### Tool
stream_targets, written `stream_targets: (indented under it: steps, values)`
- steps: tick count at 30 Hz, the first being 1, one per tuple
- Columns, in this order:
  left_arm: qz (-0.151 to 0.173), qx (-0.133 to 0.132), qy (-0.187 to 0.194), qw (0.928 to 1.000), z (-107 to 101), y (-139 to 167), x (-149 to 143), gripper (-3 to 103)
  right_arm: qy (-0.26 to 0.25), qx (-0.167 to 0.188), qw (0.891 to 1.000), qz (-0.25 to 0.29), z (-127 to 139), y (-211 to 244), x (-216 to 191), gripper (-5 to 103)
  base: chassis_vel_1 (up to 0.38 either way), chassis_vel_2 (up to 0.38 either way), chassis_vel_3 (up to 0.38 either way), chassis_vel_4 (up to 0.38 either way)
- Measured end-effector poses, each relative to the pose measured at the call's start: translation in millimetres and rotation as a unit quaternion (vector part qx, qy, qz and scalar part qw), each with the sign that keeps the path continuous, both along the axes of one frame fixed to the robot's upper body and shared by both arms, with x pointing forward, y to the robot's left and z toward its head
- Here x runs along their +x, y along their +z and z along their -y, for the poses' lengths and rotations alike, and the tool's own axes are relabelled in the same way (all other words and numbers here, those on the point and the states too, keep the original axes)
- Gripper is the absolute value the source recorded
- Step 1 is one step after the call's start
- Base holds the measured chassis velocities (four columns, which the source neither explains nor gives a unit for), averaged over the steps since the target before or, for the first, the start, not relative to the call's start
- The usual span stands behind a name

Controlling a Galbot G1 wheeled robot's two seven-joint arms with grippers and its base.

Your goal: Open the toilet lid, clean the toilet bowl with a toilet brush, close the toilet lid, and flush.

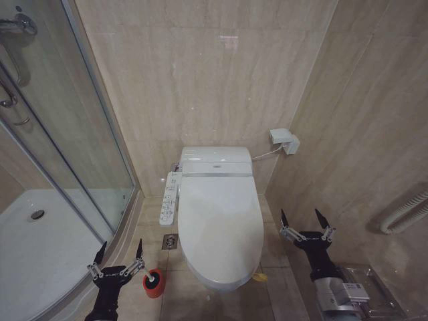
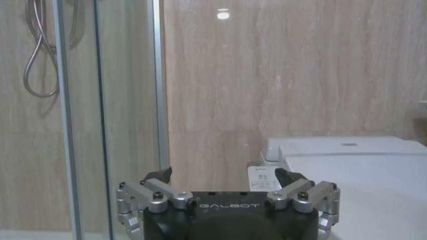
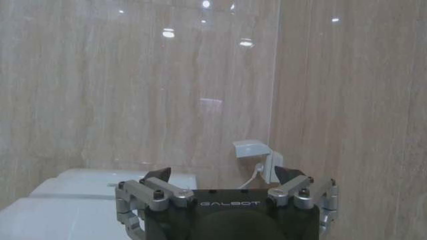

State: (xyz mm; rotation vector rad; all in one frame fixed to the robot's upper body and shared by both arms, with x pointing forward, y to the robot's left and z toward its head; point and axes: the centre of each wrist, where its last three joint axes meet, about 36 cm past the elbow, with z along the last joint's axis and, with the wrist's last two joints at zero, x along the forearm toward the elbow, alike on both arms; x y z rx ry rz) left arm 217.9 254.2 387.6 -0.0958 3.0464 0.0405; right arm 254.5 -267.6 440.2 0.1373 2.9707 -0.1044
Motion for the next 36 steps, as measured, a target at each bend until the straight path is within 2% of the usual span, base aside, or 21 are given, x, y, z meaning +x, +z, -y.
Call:
stream_targets:
  steps: [36]
  values:
    - [0.001,-0.002,0.001,1.0000,-1.7,-1.4,5.2,100,0.000,0.000,1.000,0.000,0.0,0.0,0.0,100,0.000,0.000,0.000,0.000]
